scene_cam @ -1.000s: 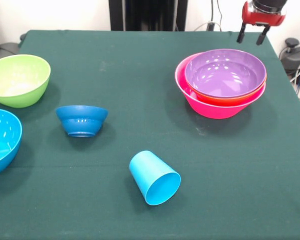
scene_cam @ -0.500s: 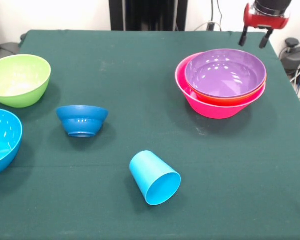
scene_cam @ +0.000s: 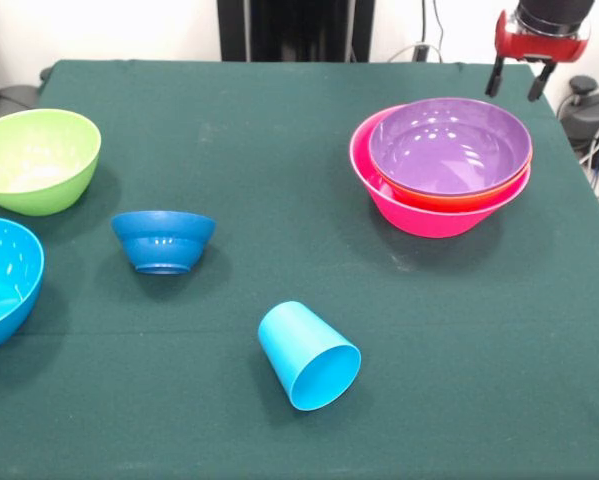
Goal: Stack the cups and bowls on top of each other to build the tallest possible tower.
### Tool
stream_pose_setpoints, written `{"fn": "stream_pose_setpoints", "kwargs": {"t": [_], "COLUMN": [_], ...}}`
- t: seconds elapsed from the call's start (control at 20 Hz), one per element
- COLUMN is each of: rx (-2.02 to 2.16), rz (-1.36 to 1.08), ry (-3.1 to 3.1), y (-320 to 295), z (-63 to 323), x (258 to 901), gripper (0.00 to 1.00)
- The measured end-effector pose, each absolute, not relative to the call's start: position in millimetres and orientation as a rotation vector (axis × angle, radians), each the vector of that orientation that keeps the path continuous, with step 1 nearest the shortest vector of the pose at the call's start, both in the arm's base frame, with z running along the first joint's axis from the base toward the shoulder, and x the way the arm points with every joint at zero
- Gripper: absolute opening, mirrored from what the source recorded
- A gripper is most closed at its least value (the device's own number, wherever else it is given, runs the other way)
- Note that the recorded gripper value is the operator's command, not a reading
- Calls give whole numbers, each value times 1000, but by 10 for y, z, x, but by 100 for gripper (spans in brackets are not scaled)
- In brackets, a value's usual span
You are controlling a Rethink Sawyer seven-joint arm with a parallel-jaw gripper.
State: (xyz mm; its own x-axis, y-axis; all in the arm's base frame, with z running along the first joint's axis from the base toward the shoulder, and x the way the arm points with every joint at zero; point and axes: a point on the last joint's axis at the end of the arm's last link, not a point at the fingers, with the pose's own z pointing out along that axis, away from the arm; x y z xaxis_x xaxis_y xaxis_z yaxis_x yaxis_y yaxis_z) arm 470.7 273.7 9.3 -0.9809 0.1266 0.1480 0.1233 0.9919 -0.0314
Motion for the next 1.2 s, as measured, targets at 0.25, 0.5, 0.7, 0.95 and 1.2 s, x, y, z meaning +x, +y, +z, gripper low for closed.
{"fn": "stream_pose_setpoints", "kwargs": {"t": [0.25,0.5,0.7,0.95,1.2], "rx": [-204,-208,-206,-206,-218], "rz": [23,21,18,21,20], "ry": [-2975,-2974,-2972,-2958,-2931], "y": [2700,2701,2729,2757,2734], "z": [93,96,111,169,235], "x": [4738,4797,4880,5020,5170], "gripper": [100,100,100,100,100]}}
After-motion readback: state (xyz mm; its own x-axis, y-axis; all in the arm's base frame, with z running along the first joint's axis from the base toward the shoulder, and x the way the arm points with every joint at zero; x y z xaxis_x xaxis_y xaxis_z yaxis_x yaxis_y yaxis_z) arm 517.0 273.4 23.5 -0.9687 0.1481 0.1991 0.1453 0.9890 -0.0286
